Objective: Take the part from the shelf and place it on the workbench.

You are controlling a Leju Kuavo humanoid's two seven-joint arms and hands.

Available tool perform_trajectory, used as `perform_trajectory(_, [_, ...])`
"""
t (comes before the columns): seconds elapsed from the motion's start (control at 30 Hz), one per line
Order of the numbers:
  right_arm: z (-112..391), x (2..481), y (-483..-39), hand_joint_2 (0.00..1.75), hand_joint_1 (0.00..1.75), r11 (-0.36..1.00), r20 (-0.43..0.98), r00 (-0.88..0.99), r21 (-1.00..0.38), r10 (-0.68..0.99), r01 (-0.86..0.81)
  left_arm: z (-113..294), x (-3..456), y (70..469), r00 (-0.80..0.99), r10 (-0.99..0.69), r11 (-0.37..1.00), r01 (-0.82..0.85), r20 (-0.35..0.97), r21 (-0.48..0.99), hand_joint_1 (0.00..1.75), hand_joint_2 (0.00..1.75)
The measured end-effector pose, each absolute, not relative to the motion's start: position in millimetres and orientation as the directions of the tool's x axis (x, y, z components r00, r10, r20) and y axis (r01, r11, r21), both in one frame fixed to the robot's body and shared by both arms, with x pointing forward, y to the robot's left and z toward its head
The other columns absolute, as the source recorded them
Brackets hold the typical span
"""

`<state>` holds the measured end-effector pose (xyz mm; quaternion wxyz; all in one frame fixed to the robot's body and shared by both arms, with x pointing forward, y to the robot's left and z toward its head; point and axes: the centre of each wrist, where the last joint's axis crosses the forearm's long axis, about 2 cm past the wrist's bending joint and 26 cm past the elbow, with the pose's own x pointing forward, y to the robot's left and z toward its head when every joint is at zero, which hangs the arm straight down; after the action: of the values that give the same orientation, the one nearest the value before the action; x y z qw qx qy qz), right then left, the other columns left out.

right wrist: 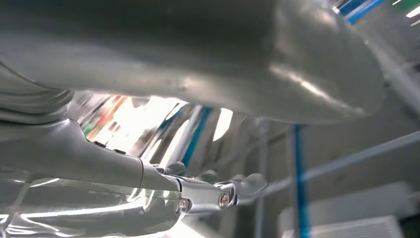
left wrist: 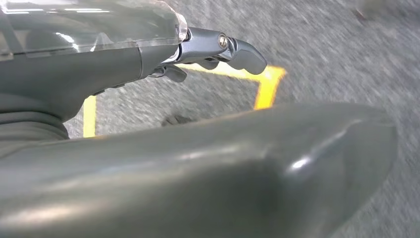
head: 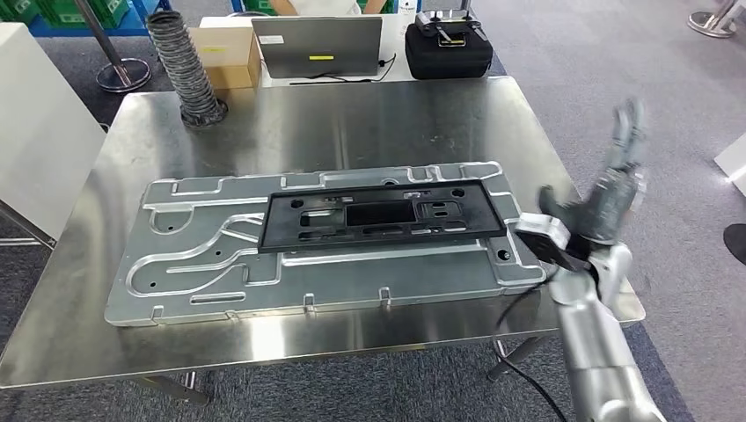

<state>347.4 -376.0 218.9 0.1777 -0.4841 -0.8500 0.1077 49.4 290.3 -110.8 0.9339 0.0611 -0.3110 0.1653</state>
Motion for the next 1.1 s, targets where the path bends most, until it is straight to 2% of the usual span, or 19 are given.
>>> perform_trajectory(0.13, [175.5, 280.1, -434.4, 0.00, 0.00, 0.369, 0.260, -0.281, -0.405, 0.924, 0.837, -111.2, 45.9, 291.6, 0.753, 0.273, 0.935, -0.354, 0.598, 0.019, 0.00, 0.00])
perform_trajectory(0.33, [142.6, 218.3, -467.9, 0.00, 0.00, 0.253, 0.294, -0.115, -0.489, 0.949, 0.835, -110.9, 48.1, 292.1, 0.752, 0.266, 0.937, -0.348, 0.603, 0.021, 0.00, 0.00])
perform_trajectory(0.67, [96.2, 187.3, -461.6, 0.00, 0.00, 0.217, 0.364, 0.020, -0.599, 0.931, 0.770, -110.6, 50.6, 293.6, 0.745, 0.263, 0.935, -0.354, 0.613, 0.029, 0.00, 0.00])
perform_trajectory(0.97, [29.0, 158.7, -442.1, 0.00, 0.00, 0.274, 0.487, 0.180, -0.718, 0.855, 0.640, -110.5, 51.0, 292.9, 0.745, 0.277, 0.928, -0.371, 0.606, 0.033, 0.00, 0.00])
perform_trajectory(1.1, [-12.8, 132.9, -438.5, 0.00, 0.00, 0.327, 0.551, 0.325, -0.774, 0.768, 0.542, -110.8, 49.0, 288.0, 0.751, 0.279, 0.927, -0.372, 0.599, 0.035, 0.00, 0.00])
